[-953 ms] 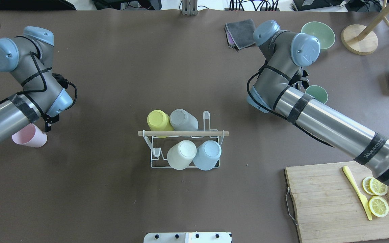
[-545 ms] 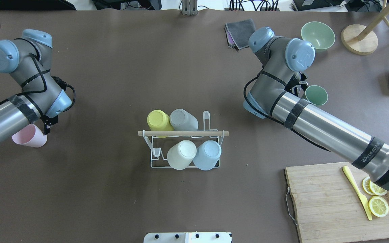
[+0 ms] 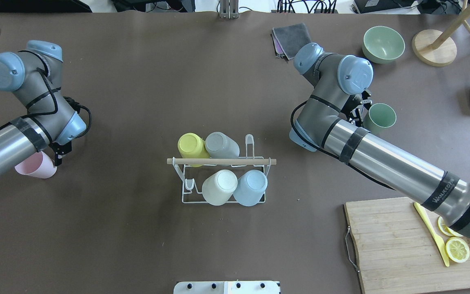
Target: Place cup on cup holder
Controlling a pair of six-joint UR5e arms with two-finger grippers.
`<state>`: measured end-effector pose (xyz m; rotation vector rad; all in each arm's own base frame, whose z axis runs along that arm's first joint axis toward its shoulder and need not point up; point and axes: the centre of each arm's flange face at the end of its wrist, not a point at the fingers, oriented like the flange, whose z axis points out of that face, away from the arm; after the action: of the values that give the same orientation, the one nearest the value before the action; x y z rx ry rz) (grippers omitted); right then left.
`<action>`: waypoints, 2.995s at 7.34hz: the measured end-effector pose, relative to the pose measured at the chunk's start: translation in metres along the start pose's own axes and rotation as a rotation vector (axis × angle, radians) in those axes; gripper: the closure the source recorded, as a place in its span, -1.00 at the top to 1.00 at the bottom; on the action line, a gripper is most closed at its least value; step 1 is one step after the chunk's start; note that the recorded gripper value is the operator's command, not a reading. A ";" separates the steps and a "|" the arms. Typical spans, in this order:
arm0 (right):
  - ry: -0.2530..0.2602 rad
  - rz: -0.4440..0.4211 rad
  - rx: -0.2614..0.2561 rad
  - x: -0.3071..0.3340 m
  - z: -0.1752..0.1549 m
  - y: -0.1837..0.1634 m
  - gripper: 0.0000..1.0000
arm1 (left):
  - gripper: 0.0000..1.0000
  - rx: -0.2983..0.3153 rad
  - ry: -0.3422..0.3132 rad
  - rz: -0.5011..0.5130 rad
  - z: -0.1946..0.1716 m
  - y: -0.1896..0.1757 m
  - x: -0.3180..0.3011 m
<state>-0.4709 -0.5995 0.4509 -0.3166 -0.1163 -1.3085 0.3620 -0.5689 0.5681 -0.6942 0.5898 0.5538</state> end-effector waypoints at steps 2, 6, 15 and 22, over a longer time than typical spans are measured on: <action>0.025 -0.014 -0.022 -0.005 0.005 -0.004 1.00 | 0.95 -0.010 0.001 0.000 0.005 -0.002 0.003; 0.061 -0.059 -0.052 -0.005 0.012 -0.003 1.00 | 0.95 -0.034 -0.005 0.002 0.013 -0.004 0.010; 0.088 -0.071 -0.046 -0.008 0.030 0.016 0.36 | -1.00 -0.069 -0.003 -0.010 0.008 0.007 0.014; 0.100 -0.119 -0.027 0.026 0.020 0.057 -0.62 | -1.00 0.145 -0.203 0.236 -0.105 0.112 0.076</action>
<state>-0.4075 -0.6048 0.4668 -0.2703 -0.0330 -1.4420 0.3114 -0.5521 0.4052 -0.4267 0.5180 0.7826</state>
